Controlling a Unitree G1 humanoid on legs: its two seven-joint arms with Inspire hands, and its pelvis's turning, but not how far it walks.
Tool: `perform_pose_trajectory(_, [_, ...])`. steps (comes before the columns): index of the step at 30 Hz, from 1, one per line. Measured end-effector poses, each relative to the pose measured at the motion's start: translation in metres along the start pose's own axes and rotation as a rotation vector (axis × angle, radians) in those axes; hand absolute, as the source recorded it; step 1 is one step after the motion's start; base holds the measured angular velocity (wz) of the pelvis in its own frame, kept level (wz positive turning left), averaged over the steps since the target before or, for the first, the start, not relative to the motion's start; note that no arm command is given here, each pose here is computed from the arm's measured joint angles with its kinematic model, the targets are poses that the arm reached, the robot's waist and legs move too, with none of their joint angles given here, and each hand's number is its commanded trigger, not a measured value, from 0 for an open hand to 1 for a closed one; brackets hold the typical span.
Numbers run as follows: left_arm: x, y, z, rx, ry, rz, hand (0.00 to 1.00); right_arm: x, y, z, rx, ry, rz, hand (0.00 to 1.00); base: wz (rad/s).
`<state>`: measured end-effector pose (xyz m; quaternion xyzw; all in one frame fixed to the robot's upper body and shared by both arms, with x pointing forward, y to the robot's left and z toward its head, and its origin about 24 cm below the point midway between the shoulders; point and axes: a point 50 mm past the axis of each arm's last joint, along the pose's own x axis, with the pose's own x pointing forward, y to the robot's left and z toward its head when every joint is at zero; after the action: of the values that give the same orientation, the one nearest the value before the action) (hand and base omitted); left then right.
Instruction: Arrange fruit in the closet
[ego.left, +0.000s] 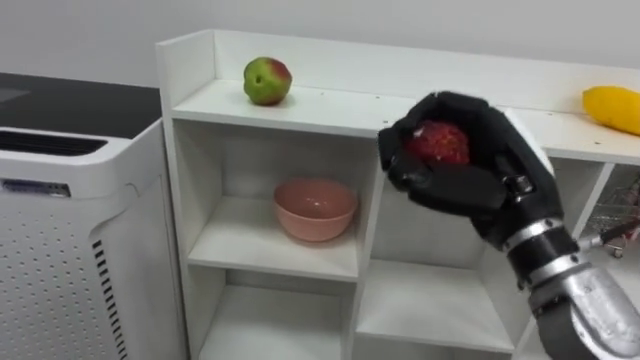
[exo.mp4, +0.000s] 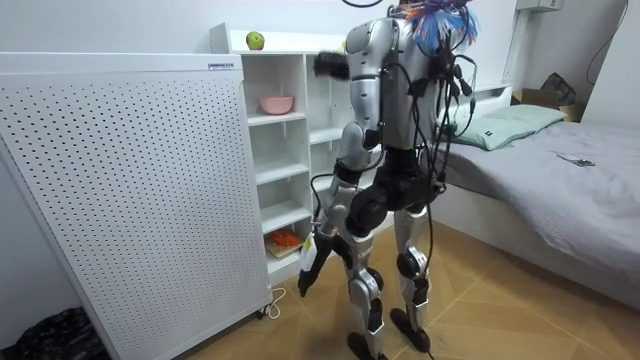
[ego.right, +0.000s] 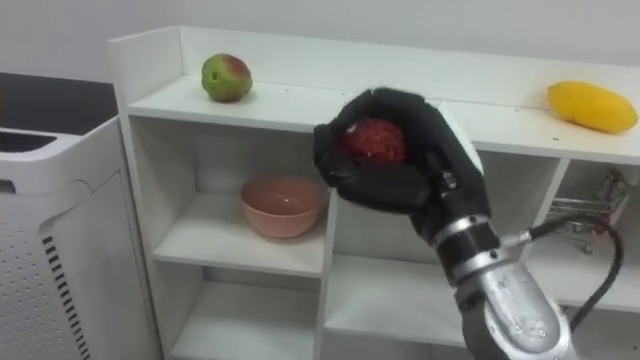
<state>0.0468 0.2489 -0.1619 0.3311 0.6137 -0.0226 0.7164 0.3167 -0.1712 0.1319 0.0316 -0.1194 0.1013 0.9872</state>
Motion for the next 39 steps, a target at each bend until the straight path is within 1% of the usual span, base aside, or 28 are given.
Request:
perform_pose_trajectory(2, [0.002,0.005,0.020,0.014,-0.049,0.008,0.00,-0.005,-0.012,-0.038,0.020,0.162,-0.077,1.00,0.07])
perform_pose_trajectory(5, [0.003,0.004,0.027,-0.003,-0.067,0.001,0.00,-0.015,-0.019,-0.071,0.051,0.304,-0.137,1.00,-0.15])
perform_pose_trajectory(9, [0.004,0.005,0.028,-0.029,-0.061,-0.007,0.00,-0.022,-0.022,-0.088,0.152,0.369,-0.209,1.00,-0.02])
perform_pose_trajectory(12, [0.003,0.003,0.031,-0.063,-0.063,-0.019,0.00,-0.025,-0.023,-0.100,0.329,0.392,-0.265,1.00,0.00])
perform_pose_trajectory(15, [0.003,0.000,0.030,-0.089,-0.061,-0.024,0.00,-0.035,-0.031,-0.116,0.453,0.451,-0.351,1.00,0.04])
perform_pose_trajectory(18, [0.002,-0.002,0.030,-0.096,-0.064,-0.022,0.00,-0.037,-0.034,-0.120,0.541,0.452,-0.391,1.00,-0.03])
perform_pose_trajectory(19, [0.002,-0.002,0.031,-0.110,-0.065,-0.026,0.00,-0.035,-0.036,-0.122,0.604,0.455,-0.421,1.00,-0.11])
perform_pose_trajectory(21, [0.002,-0.004,0.033,-0.130,-0.070,-0.035,0.00,-0.027,-0.040,-0.120,0.675,0.444,-0.458,1.00,-0.04])
perform_pose_trajectory(24, [0.002,0.000,0.042,-0.127,-0.098,-0.026,0.00,-0.011,-0.051,-0.106,0.812,0.375,-0.500,1.00,0.05])
perform_pose_trajectory(26, [0.001,0.000,0.048,-0.137,-0.113,-0.027,0.00,0.005,-0.060,-0.089,0.912,0.292,-0.518,1.00,0.09])
perform_pose_trajectory(29, [0.001,-0.001,0.049,-0.170,-0.109,-0.034,0.00,0.019,-0.070,-0.068,1.006,0.202,-0.524,1.00,0.05])
perform_pose_trajectory(31, [0.001,-0.001,0.052,-0.176,-0.117,-0.037,0.00,0.026,-0.080,-0.057,1.035,0.164,-0.542,1.00,0.08])
perform_pose_trajectory(35, [0.000,0.000,0.062,-0.190,-0.147,-0.041,0.00,0.025,-0.099,-0.046,1.085,0.093,-0.600,1.00,0.02])
perform_pose_trajectory(38, [-0.001,-0.001,0.065,-0.202,-0.158,-0.046,0.00,0.024,-0.101,-0.046,1.114,0.075,-0.614,1.00,0.00])
perform_pose_trajectory(39, [-0.001,0.000,0.067,-0.223,-0.163,-0.048,0.00,0.024,-0.103,-0.045,1.126,0.068,-0.624,1.00,0.00])
